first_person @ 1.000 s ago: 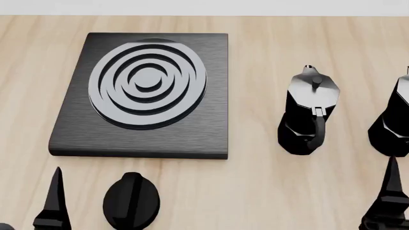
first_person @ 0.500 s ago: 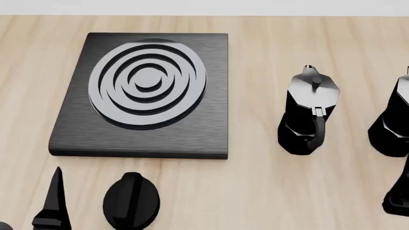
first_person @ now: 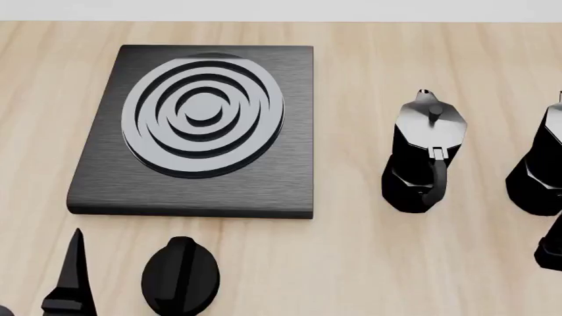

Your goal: Put the right moka pot on the stove.

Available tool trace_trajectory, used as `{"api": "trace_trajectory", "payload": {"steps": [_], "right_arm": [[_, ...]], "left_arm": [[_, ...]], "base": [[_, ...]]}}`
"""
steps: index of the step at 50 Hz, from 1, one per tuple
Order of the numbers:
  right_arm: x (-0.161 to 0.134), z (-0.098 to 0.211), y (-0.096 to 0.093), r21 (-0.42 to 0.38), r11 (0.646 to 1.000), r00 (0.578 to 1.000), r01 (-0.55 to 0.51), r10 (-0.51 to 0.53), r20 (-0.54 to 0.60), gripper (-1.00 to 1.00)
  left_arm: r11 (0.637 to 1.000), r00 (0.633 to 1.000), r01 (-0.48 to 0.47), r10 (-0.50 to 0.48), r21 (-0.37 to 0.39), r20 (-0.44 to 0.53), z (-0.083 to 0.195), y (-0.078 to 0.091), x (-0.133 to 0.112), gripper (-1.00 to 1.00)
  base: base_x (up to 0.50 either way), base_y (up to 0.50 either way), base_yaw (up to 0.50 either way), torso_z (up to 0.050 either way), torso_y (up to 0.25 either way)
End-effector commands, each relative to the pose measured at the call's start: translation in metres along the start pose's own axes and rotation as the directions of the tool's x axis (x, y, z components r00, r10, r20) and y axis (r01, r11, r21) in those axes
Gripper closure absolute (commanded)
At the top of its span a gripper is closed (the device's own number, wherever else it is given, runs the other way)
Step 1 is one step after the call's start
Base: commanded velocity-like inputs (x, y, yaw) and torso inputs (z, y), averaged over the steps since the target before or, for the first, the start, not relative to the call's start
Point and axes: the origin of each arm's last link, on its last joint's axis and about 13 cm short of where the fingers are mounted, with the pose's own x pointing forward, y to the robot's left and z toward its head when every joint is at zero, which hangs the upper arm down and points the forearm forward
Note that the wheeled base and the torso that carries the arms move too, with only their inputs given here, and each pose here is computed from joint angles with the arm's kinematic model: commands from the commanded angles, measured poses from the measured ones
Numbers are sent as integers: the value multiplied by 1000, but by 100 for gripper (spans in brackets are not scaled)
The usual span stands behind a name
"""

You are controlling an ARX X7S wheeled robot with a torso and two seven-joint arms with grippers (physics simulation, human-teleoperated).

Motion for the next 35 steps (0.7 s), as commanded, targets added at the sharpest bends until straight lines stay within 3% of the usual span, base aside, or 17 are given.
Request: {"api": "trace_trajectory", "payload": {"steps": [1, 35], "right_arm": [[10, -11, -5, -14, 1000, 1000, 11, -12, -25, -100], [39, -22, -6, -75, 997, 996, -5, -2, -92, -100]], "left_arm": [[1000, 1000, -5, 5, 8, 8, 0, 0, -1, -100], [1000, 1000, -3, 3, 3, 23, 1, -1, 0, -100]], "base": [[0, 0, 0, 0, 0], [0, 0, 0, 0, 0]]}}
